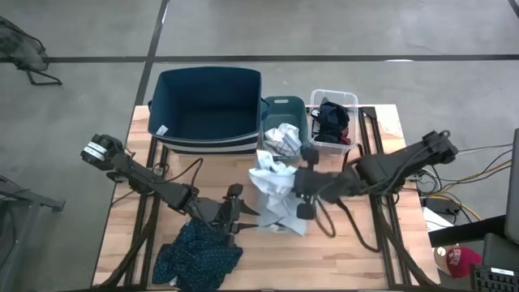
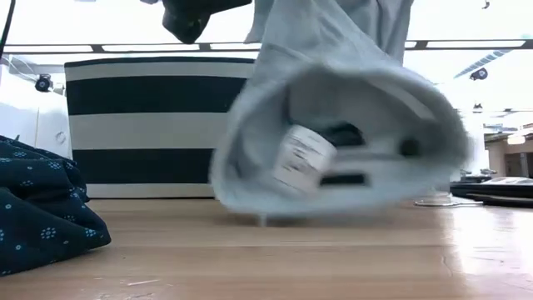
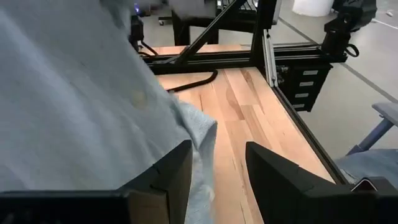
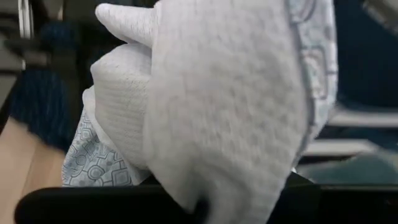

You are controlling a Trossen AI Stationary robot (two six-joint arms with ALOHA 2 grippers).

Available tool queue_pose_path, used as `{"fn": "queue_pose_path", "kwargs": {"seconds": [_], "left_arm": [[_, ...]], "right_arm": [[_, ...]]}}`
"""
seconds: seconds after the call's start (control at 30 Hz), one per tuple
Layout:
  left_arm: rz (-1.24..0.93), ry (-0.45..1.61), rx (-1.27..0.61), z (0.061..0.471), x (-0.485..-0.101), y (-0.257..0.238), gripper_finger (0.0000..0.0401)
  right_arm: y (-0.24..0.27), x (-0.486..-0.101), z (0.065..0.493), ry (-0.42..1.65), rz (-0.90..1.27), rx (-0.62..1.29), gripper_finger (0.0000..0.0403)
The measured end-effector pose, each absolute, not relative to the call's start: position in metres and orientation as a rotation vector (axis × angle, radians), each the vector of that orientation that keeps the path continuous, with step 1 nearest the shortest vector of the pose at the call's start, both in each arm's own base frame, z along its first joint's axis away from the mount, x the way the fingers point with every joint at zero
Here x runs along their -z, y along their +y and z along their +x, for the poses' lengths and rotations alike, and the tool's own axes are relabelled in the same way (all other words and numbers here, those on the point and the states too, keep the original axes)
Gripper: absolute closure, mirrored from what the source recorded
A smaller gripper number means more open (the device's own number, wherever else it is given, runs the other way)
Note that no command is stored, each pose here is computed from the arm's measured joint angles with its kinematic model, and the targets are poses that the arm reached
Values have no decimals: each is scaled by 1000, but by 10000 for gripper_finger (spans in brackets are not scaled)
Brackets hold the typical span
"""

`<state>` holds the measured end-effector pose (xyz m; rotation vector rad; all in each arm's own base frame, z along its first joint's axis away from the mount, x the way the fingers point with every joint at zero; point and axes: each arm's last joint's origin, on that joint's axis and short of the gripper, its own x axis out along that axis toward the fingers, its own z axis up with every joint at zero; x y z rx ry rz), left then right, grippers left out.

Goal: Pick & Place Cloths
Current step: Put the blue shirt into the blue laundry organizer

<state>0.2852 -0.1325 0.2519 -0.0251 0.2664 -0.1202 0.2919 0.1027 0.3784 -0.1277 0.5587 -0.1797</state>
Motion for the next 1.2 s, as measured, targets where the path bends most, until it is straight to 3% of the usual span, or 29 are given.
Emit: {"fn": "queue_pose_path", "kwargs": {"seconds": [0.43, 0.8, 1.0, 1.2], "left_arm": [[-62, 307, 259, 282, -249, -139, 245], [-62, 369, 331, 280, -244, -140, 245], [-63, 368, 330, 280, -244, -140, 245], [-61, 369, 331, 280, -244, -140, 245]], "right_arm": [[67, -464, 317, 251, -241, 255, 351], [17, -534, 351, -36, -351, 447, 351], [-13, -549, 379, -157, -440, 576, 351], [-41, -543, 405, -316, -676, 734, 351]]}}
